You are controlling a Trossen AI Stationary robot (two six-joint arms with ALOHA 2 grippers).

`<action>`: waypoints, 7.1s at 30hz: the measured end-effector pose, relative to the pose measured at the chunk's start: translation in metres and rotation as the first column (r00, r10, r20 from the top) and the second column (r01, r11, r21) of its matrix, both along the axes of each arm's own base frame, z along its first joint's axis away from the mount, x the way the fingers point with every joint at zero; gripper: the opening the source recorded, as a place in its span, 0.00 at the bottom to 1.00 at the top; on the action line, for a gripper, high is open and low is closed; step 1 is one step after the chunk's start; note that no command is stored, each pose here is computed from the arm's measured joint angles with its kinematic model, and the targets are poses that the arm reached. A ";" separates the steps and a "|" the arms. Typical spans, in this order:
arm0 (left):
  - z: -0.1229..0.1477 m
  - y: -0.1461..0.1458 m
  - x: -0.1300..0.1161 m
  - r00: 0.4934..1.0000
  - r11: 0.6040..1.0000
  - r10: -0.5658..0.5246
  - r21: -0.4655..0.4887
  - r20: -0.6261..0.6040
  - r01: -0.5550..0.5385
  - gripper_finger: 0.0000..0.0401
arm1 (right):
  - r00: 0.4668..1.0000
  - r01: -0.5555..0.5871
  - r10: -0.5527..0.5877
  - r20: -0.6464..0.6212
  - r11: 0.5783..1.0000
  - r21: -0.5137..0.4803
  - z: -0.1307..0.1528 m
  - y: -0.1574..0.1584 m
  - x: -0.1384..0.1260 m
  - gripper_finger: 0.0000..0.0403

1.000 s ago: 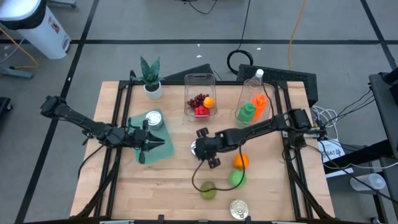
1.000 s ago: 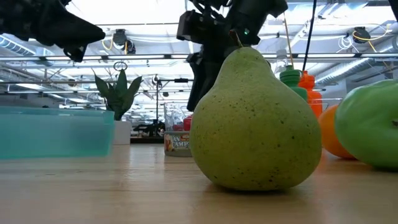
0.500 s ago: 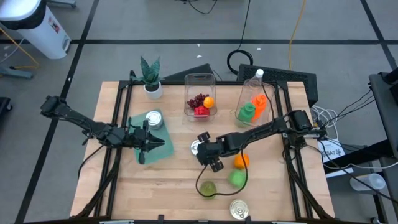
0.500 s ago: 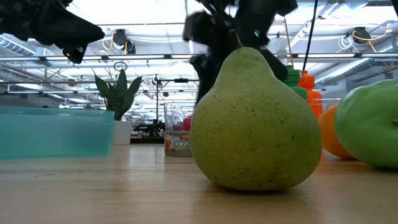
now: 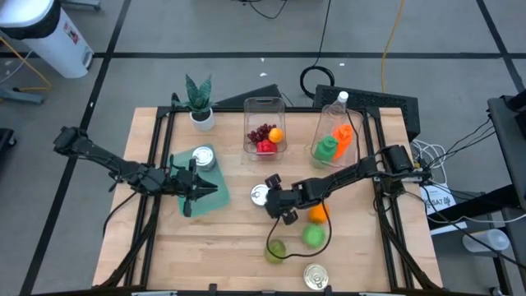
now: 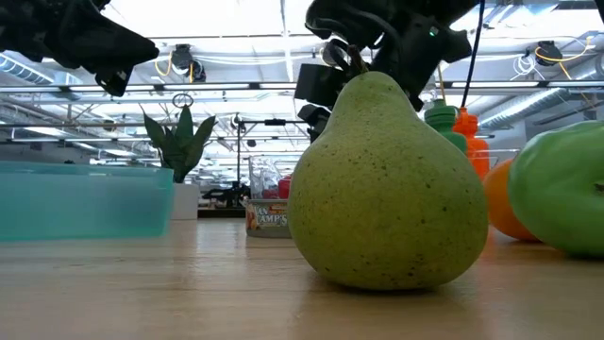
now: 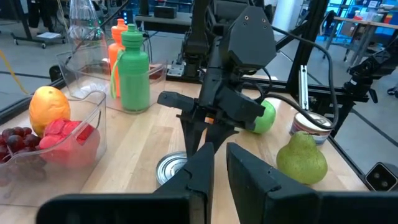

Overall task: Pick & Place Food Item
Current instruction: Put the green tuna can into the blue bin, then put the green apple into the left transparent bin

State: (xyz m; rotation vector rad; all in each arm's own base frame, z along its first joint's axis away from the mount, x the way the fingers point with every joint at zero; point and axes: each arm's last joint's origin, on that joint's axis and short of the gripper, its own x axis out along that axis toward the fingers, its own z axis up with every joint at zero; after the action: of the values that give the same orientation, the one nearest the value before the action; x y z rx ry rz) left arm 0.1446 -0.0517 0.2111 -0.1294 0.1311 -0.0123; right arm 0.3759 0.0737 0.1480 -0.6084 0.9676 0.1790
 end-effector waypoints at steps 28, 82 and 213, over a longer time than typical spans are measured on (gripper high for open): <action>-0.019 -0.005 0.021 0.990 0.989 0.123 0.088 -0.073 -0.117 0.13 | 0.997 0.080 -0.083 0.008 0.975 0.207 0.007 -0.011 0.004 0.00; -0.084 -0.040 0.157 0.886 0.761 0.220 0.641 -0.407 0.105 0.94 | 0.965 0.214 -0.260 -0.021 0.744 0.633 0.053 -0.039 0.016 0.00; 0.080 -0.042 0.022 0.847 0.919 -0.258 0.152 -0.465 0.363 0.30 | 0.807 -0.005 -0.371 0.459 0.773 0.634 0.076 -0.036 -0.151 0.01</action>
State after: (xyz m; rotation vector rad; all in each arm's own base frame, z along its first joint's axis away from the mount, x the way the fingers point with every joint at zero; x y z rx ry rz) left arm 0.1662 -0.0933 0.2911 0.1322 0.6050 -0.2975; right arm 0.2245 0.0376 0.2242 0.0669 0.3338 0.1052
